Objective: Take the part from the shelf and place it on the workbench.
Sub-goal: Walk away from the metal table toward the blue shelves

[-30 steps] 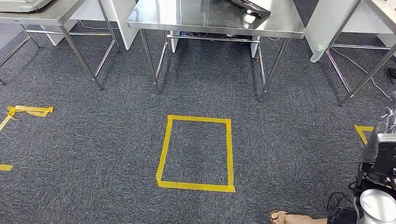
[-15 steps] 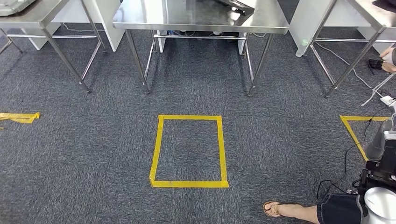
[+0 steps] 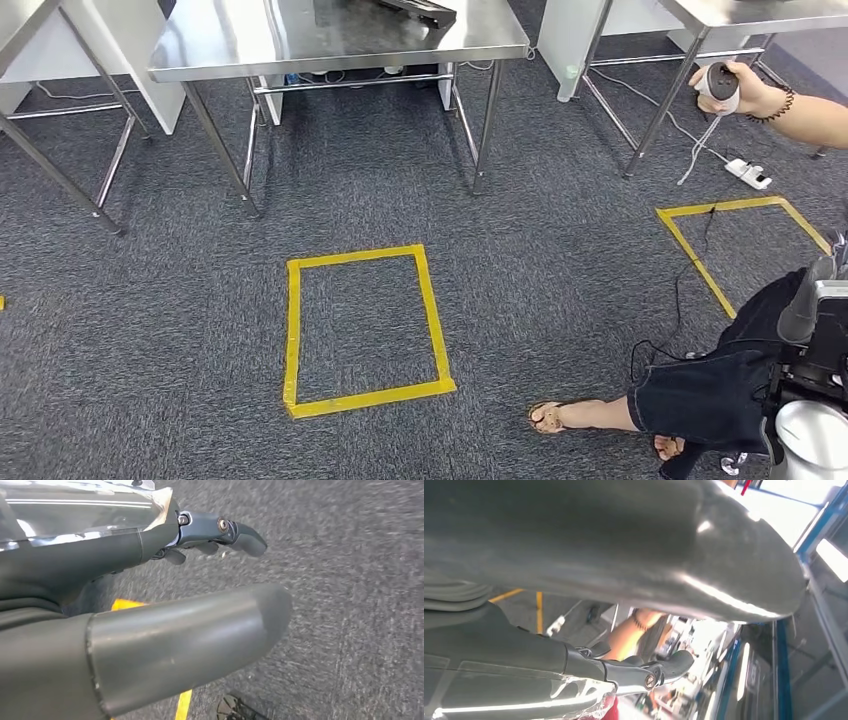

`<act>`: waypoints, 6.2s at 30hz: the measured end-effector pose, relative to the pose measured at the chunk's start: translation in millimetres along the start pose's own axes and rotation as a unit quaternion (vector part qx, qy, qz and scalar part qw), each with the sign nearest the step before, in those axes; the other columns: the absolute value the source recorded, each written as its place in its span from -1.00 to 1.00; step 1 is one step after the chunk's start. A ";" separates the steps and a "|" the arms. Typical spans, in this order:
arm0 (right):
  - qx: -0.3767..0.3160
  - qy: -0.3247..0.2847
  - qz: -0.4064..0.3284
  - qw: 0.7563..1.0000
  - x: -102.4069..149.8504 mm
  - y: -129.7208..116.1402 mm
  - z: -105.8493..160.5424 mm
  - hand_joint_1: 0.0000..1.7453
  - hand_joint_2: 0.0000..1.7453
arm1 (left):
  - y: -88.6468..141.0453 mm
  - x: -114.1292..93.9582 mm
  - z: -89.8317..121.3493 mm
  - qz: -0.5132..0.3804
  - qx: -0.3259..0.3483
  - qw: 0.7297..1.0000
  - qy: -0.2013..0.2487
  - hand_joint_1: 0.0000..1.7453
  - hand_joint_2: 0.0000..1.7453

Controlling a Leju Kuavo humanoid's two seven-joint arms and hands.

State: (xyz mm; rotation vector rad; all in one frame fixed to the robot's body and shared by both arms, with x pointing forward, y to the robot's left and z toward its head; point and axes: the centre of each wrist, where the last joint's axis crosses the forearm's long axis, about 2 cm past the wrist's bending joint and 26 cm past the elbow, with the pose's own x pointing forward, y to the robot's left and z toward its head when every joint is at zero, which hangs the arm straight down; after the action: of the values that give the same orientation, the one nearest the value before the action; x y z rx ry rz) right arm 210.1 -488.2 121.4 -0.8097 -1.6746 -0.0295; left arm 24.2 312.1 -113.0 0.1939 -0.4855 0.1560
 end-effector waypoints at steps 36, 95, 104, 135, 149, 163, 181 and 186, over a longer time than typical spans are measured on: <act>-0.016 0.021 0.011 1.000 -1.4 -12.2 24.2 -1.00 -1.00 | 0.1 1.8 -0.8 -0.013 -0.004 1.000 -0.003 -1.00 -1.00; -0.031 0.021 0.000 0.999 -3.1 -22.2 17.9 -1.00 -1.00 | 1.3 5.5 -2.6 -0.022 -0.007 1.000 -0.002 -1.00 -1.00; -0.031 0.026 0.000 0.999 -4.9 -21.0 19.7 -1.00 -1.00 | 0.3 5.7 -2.5 -0.022 -0.009 1.000 -0.002 -1.00 -1.00; -0.045 0.241 0.048 0.968 -83.2 53.2 135.9 -1.00 -1.00 | -10.5 3.4 0.2 -0.020 -0.013 1.000 0.000 -1.00 -1.00; -0.041 0.370 0.178 0.911 -128.7 68.7 188.8 -1.00 -1.00 | -15.7 -5.0 4.8 -0.021 -0.013 1.000 0.011 -1.00 -1.00; -0.076 0.307 0.190 0.929 -142.2 13.4 180.6 -1.00 -1.00 | -63.0 6.1 10.4 0.006 -0.045 0.999 0.024 -1.00 -1.00; -0.132 0.338 0.040 0.931 -121.3 9.2 91.6 -1.00 -1.00 | -39.6 4.3 5.5 0.026 0.009 1.000 0.002 -1.00 -1.00; -0.154 0.394 0.068 0.903 -136.7 20.1 111.2 -1.00 -1.00 | -71.5 -28.7 30.4 0.036 0.020 0.994 0.104 -1.00 -1.00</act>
State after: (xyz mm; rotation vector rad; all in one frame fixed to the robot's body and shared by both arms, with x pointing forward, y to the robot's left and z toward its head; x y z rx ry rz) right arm 131.3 -491.4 -37.4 -0.9788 -0.8463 -0.4755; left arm -0.6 233.0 -110.8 0.1966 -0.2826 0.2543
